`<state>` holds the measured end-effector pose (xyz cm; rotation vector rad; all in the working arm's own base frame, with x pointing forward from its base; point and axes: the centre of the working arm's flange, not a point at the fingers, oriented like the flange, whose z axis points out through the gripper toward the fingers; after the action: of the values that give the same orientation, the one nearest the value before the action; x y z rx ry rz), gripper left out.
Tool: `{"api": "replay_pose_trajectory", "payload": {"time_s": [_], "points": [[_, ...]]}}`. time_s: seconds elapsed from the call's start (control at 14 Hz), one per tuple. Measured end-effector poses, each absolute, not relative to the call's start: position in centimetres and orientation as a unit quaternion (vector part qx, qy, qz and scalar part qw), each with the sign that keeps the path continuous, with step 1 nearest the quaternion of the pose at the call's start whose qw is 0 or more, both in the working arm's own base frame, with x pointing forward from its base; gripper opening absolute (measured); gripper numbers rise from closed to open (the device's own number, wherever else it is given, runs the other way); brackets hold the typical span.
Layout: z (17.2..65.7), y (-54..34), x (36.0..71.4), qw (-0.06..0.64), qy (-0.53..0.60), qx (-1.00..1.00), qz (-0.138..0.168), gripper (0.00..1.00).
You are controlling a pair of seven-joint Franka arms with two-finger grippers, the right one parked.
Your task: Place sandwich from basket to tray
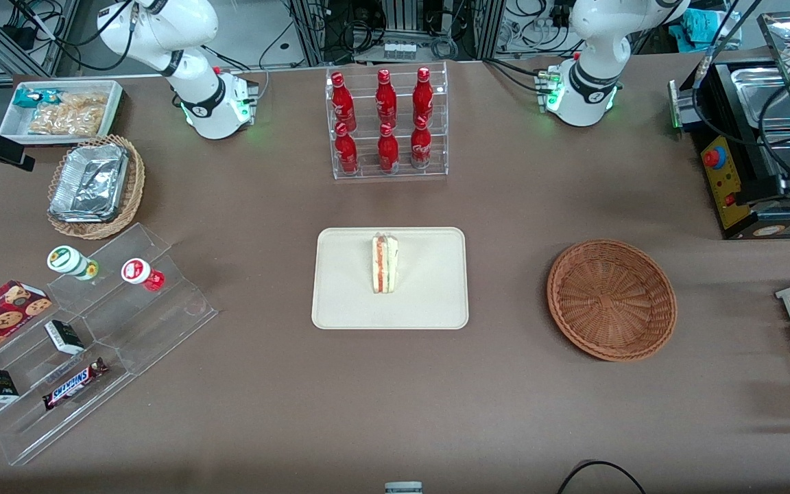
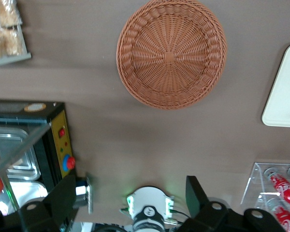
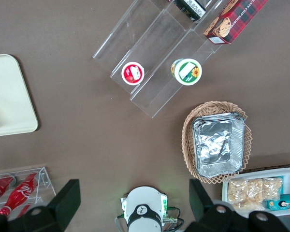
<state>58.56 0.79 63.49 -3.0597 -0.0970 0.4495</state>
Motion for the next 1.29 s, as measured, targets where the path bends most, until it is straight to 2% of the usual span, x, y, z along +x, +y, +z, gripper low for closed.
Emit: {"api": "replay_pose_trajectory", "payload": {"time_s": [0.36,0.86,1.29], "points": [[63.9,-6.3,56.5,0.055,-0.021,-0.987,0.151,1.00],[64.7,-8.1,52.2,0.065,-0.020,-0.990,0.127,1.00],[64.5,-8.2,52.2,0.055,-0.037,-0.990,0.123,1.00]]}}
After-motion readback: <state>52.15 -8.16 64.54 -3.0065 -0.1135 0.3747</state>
